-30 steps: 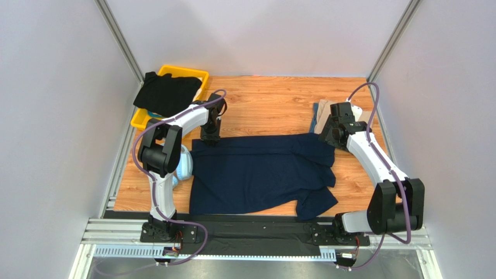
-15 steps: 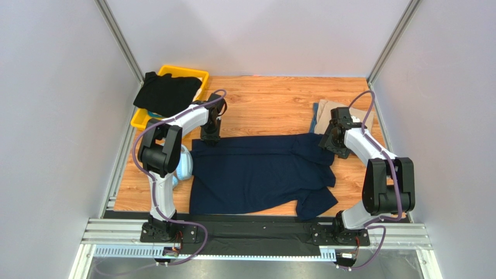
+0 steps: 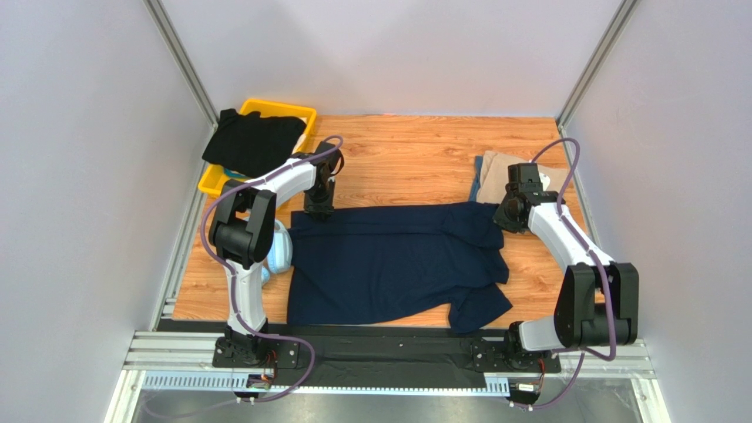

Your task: Fold and stack the t-shirts

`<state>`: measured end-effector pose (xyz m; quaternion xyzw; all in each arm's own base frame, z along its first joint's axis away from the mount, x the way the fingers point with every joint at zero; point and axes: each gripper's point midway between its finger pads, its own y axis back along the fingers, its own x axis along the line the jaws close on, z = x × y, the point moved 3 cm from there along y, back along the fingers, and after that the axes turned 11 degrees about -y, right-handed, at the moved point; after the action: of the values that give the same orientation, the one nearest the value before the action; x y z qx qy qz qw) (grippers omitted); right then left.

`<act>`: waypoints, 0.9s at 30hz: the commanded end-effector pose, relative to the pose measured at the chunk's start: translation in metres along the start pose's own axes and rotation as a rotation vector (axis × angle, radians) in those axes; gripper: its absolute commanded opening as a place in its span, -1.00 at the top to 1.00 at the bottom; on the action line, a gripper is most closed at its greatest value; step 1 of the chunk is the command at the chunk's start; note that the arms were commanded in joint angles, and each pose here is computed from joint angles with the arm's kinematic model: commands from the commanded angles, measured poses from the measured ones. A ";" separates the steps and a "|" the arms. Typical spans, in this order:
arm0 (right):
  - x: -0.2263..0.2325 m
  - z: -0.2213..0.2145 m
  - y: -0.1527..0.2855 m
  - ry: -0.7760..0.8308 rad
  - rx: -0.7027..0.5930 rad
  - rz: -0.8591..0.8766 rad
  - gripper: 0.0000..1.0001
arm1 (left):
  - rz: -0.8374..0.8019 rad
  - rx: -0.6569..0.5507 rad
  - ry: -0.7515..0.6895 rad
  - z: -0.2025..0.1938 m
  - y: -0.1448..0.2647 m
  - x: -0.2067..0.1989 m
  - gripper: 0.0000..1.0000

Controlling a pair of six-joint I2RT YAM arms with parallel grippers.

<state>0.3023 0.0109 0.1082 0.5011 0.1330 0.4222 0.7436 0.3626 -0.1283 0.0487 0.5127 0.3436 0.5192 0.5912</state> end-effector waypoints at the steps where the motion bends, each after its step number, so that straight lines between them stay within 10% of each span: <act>1: -0.001 0.002 0.021 -0.019 -0.032 0.041 0.74 | -0.018 -0.016 -0.009 0.003 0.002 -0.004 0.27; 27: -0.016 -0.088 0.049 0.085 0.320 0.092 1.00 | -0.030 -0.052 -0.020 0.011 0.018 -0.004 0.28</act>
<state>0.2227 0.0544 0.1013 0.5934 0.1977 0.4512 0.6365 0.3620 -0.1297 0.0487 0.5130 0.3449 0.5135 0.5952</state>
